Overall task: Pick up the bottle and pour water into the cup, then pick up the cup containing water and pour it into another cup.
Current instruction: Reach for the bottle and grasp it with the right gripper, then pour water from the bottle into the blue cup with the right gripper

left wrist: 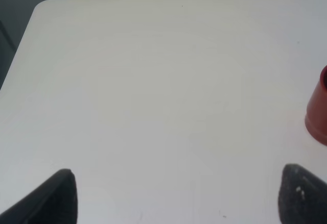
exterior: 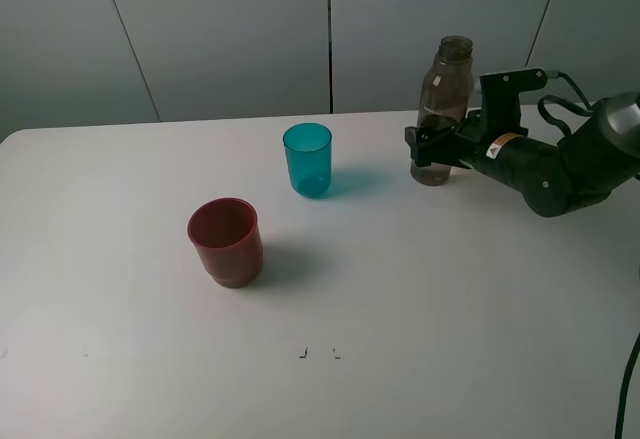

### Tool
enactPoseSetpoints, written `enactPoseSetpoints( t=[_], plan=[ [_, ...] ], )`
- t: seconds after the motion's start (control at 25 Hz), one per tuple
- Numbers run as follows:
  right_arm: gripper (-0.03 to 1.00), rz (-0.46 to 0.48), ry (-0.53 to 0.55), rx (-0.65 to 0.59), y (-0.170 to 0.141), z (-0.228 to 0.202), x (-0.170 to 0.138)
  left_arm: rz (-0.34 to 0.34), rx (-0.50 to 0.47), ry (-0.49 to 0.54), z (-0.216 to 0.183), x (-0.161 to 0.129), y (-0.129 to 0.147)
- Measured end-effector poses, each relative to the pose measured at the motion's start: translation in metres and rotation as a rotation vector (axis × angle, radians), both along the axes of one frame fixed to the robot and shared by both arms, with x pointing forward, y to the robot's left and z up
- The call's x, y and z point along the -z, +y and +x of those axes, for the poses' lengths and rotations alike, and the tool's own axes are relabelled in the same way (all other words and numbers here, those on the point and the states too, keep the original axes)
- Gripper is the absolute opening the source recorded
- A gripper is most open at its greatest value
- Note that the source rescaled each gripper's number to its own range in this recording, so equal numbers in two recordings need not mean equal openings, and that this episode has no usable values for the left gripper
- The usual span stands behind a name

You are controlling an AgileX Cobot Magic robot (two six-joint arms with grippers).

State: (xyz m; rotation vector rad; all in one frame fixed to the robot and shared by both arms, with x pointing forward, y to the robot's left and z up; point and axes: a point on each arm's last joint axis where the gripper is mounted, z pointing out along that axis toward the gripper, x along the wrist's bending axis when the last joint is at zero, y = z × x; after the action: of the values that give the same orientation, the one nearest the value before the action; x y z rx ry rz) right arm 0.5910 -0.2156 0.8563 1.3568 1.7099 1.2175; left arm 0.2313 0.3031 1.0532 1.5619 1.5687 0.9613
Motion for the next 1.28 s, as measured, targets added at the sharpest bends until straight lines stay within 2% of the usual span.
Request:
enactPoseSetpoints(
  t=[0.36, 0.96, 1.0, 1.04, 1.08, 1.12, 1.16, 1.28],
  plan=[
    [1.0, 0.015, -0.046, 0.001, 0.003, 0.012, -0.007, 0.0, 0.0, 0.0, 0.0, 0.0, 0.0],
    [1.0, 0.025, -0.046, 0.017, 0.003, 0.017, -0.009, 0.006, 0.003, 0.0, 0.0, 0.0, 0.0],
    [0.97, 0.027, -0.047, 0.021, 0.003, 0.018, -0.009, 0.006, 0.003, 0.0, 0.0, 0.0, 0.0],
    [0.81, 0.028, -0.047, 0.022, 0.002, 0.018, -0.009, 0.006, 0.003, 0.0, 0.0, 0.0, 0.0],
    [0.56, 0.028, -0.048, 0.022, 0.002, 0.018, -0.009, 0.006, 0.003, 0.0, 0.0, 0.0, 0.0],
    [0.19, 0.028, -0.048, 0.022, 0.002, 0.018, -0.009, 0.006, 0.003, 0.0, 0.0, 0.0, 0.0],
    [0.0, 0.028, -0.05, 0.022, 0.003, 0.019, -0.01, 0.006, 0.003, 0.0, 0.0, 0.0, 0.0],
    [0.03, 0.026, -0.043, 0.023, 0.003, 0.019, -0.01, 0.006, 0.003, 0.0, 0.0, 0.0, 0.0]
  ],
)
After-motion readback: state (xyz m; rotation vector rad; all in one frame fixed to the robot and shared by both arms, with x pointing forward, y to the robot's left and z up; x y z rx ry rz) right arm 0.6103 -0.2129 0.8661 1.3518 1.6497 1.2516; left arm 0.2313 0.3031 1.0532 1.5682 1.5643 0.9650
